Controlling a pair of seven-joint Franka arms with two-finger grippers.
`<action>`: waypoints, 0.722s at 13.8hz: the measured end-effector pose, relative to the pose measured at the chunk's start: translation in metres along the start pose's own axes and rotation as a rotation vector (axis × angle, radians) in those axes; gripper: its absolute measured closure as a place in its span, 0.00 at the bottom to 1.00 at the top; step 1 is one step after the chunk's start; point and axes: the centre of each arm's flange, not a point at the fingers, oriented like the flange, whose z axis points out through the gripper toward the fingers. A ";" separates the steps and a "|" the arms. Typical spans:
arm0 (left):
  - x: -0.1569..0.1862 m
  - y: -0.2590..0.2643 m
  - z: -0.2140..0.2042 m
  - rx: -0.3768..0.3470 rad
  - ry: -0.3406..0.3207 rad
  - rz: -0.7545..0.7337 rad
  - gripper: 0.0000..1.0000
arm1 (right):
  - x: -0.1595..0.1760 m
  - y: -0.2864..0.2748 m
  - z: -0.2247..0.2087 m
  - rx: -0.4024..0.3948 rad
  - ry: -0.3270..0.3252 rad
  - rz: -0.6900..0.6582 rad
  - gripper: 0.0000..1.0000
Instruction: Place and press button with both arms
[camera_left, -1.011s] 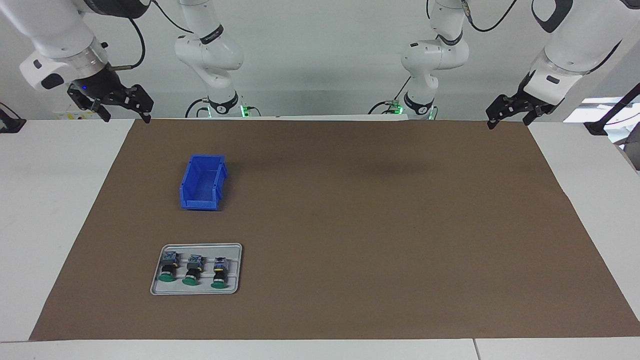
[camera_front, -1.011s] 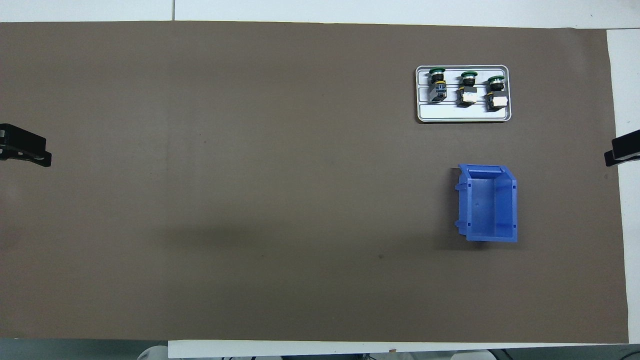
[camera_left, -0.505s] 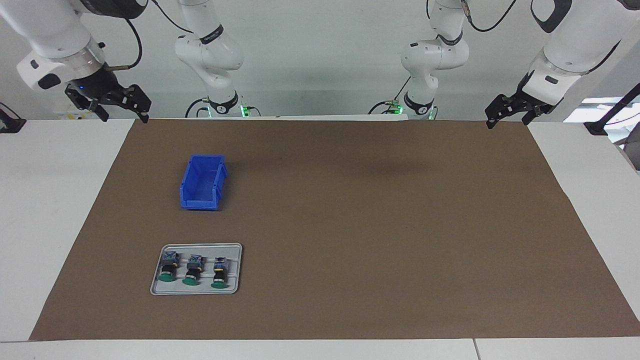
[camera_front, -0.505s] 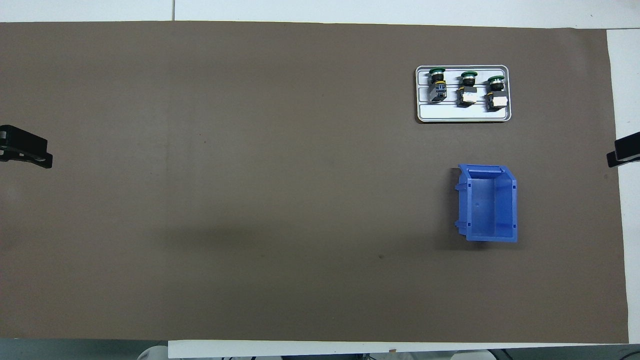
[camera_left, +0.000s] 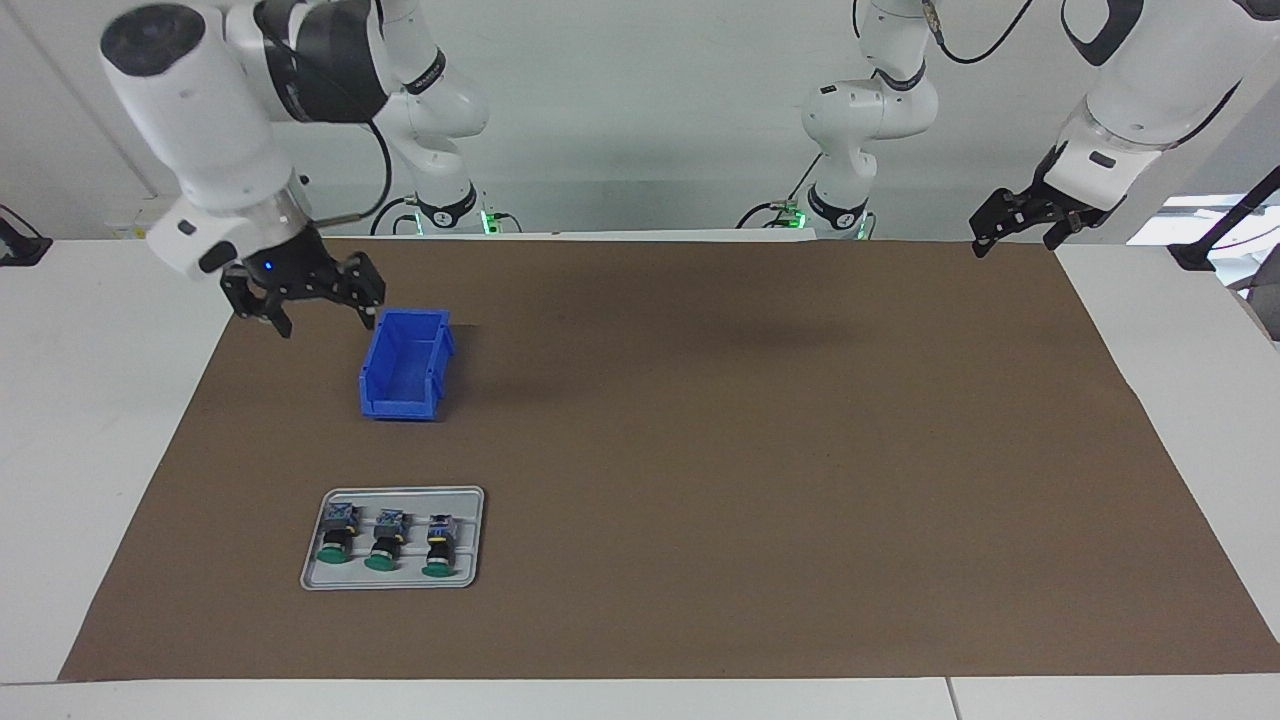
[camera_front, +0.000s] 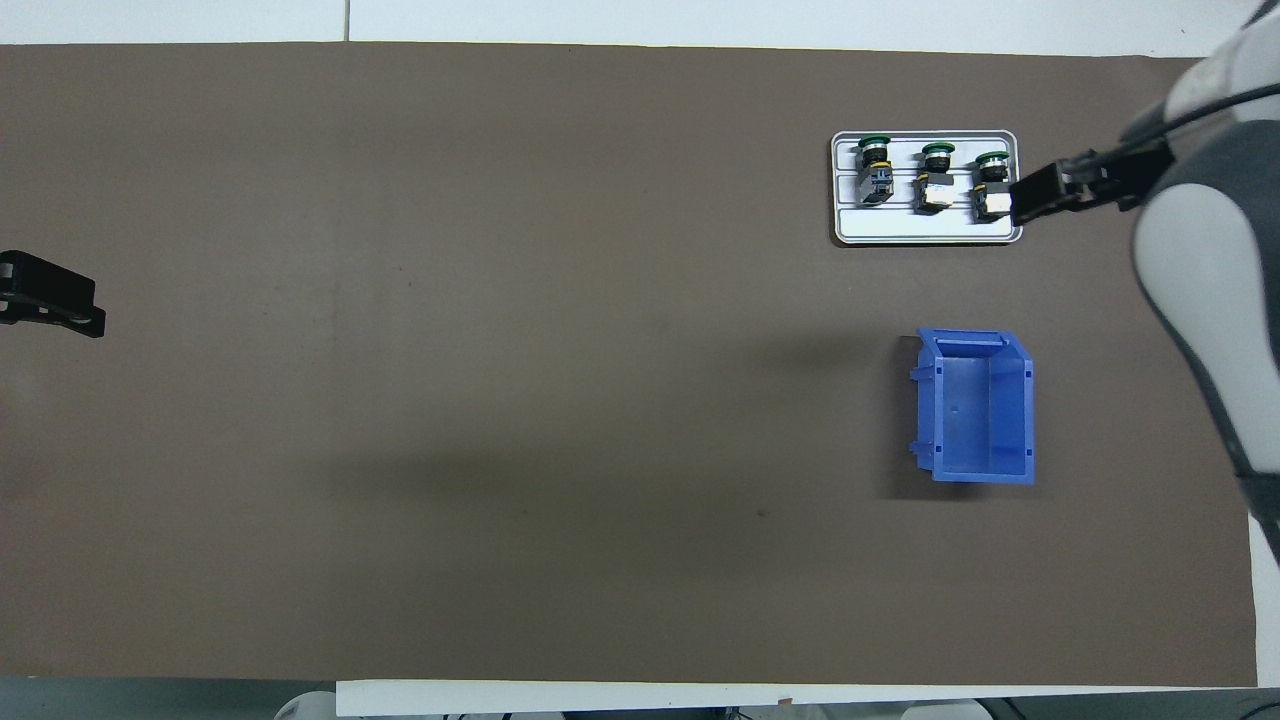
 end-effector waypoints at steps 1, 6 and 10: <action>0.000 0.000 0.000 0.000 0.000 0.000 0.00 | 0.020 -0.006 0.029 0.010 0.011 -0.010 0.00; 0.000 0.000 0.000 0.000 0.000 0.000 0.00 | 0.083 -0.042 0.147 0.050 0.045 -0.019 0.09; 0.000 0.000 0.000 0.000 0.000 0.000 0.00 | 0.095 -0.047 0.179 0.036 0.037 -0.002 0.17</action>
